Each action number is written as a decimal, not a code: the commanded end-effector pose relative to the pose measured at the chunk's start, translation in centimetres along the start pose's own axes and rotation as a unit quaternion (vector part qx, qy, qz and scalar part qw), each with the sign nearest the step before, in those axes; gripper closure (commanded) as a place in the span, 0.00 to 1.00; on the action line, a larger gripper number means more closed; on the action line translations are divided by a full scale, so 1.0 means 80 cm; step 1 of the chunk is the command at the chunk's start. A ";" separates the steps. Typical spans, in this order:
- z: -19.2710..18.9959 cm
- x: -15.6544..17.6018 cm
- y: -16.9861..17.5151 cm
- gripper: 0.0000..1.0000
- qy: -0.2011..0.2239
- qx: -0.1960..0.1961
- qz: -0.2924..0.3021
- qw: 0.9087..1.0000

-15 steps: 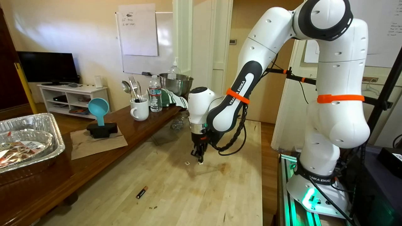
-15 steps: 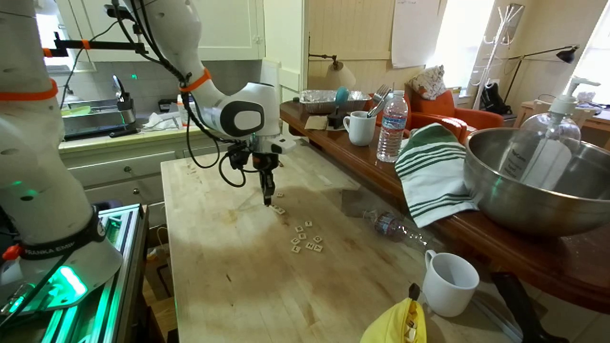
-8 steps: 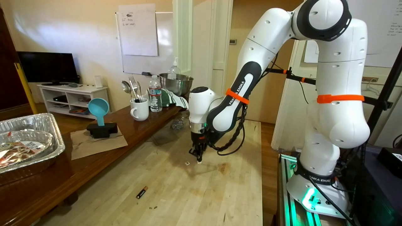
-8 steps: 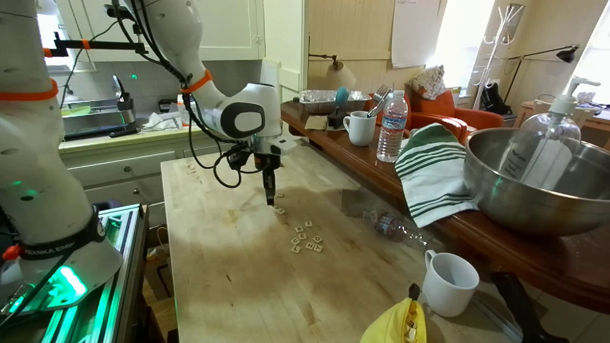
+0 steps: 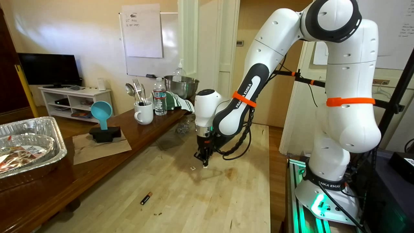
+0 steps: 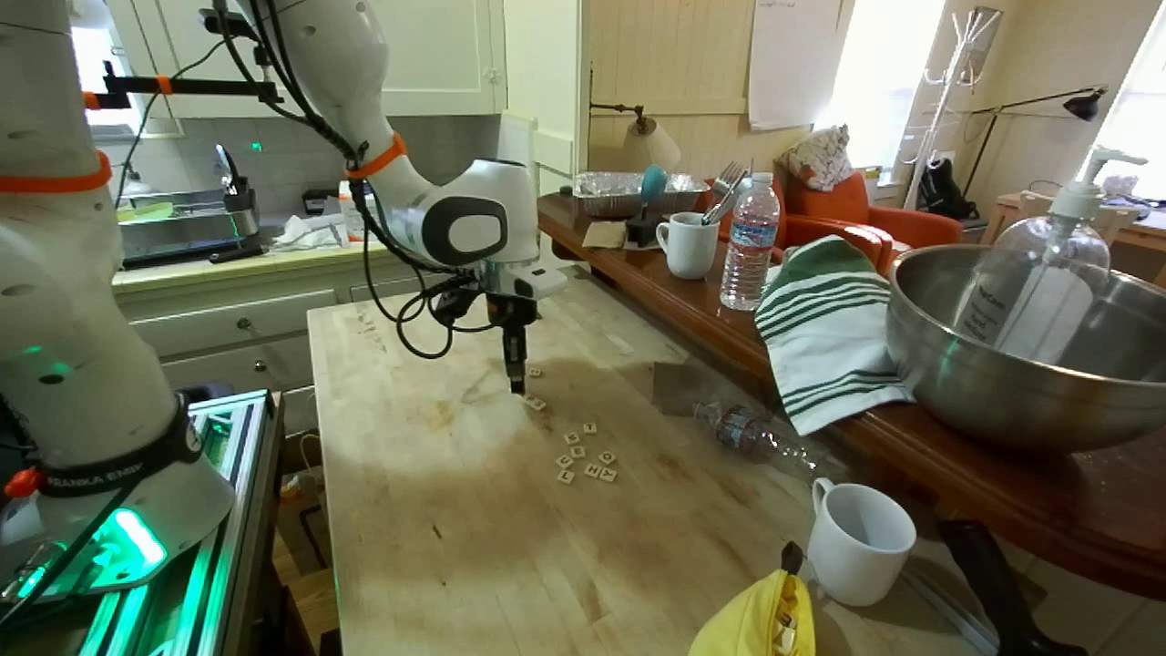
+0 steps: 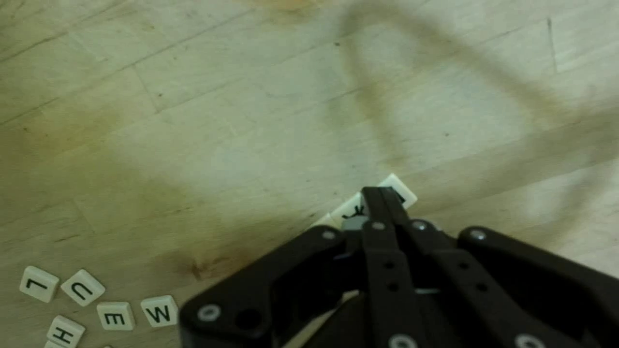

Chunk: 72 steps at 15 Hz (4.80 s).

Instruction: Align the blocks on the table

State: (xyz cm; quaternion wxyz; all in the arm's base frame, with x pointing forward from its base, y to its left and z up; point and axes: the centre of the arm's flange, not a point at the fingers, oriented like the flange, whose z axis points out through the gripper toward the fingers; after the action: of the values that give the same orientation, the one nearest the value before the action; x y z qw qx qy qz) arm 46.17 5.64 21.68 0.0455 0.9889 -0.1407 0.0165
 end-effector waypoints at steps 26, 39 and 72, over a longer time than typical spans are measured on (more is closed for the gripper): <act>0.016 0.015 -0.046 1.00 0.065 0.068 -0.034 0.995; 0.026 0.086 0.021 1.00 0.090 0.016 0.031 0.995; -0.055 0.004 0.033 0.01 -0.009 0.027 -0.292 0.956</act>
State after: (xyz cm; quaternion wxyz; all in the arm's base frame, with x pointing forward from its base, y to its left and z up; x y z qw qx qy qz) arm 45.80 4.23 25.62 0.0251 0.9915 0.1267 0.0129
